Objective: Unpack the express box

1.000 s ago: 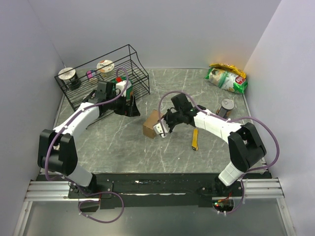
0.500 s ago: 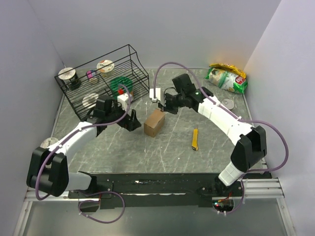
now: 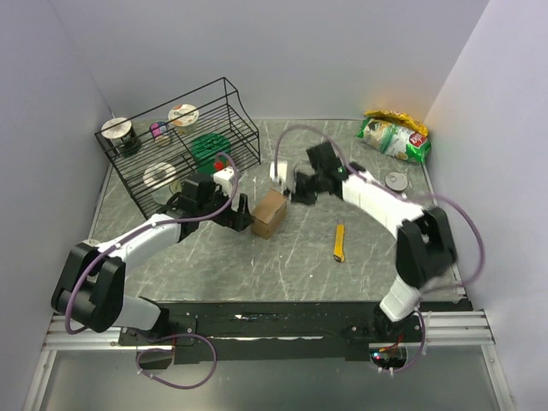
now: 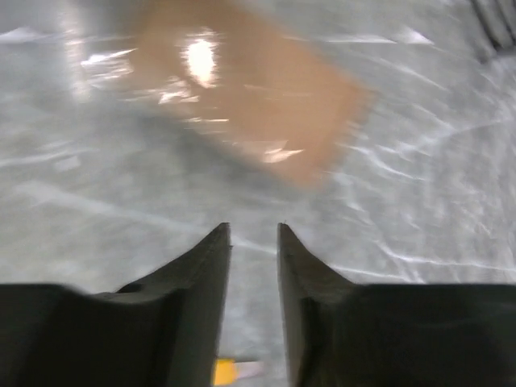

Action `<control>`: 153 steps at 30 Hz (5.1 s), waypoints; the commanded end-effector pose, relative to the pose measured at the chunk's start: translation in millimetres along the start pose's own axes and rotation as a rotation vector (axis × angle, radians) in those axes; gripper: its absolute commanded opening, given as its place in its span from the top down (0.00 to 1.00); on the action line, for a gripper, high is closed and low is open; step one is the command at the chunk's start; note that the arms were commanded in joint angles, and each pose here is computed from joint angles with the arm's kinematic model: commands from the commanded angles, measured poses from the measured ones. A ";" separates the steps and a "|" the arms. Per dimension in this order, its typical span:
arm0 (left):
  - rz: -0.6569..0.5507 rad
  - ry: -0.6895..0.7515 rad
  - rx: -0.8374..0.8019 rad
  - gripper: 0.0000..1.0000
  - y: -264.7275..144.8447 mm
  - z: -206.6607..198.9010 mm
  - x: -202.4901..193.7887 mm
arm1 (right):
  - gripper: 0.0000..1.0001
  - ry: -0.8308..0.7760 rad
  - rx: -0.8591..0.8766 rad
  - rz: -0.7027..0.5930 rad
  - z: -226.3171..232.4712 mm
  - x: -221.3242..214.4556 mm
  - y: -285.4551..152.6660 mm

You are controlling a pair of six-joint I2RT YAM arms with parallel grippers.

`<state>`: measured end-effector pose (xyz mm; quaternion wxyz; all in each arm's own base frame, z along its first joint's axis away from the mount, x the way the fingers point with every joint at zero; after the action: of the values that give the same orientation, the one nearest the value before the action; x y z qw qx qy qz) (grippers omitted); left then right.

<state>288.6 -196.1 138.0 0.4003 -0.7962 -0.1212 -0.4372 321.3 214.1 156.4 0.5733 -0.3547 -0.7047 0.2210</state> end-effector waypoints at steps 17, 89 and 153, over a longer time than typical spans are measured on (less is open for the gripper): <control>0.059 0.281 -0.007 0.05 49.9 31.9 24.9 | 0.86 0.145 -0.045 -0.056 -36.8 -4.3 51.6; 0.023 0.363 -0.358 0.04 5.0 25.7 -4.4 | 0.51 0.209 0.237 0.059 0.8 50.6 24.0; -0.097 0.352 -0.247 0.04 62.3 -10.9 35.2 | 0.61 0.498 0.338 -0.026 -16.4 33.5 -19.7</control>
<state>307.1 -229.8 111.3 0.2959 -0.7640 0.0346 -0.5723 349.0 212.9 171.3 0.7462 -0.3220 -0.5241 0.2545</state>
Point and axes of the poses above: each gripper's point midway between its finger pads, its own y axis out along the fingers, its own z axis along the line the jaws close on, x = y × z, the point moved 4 cm from there along -y, back along the fingers, and after that the axes turned 1 degree about y, right-handed, at the moved point
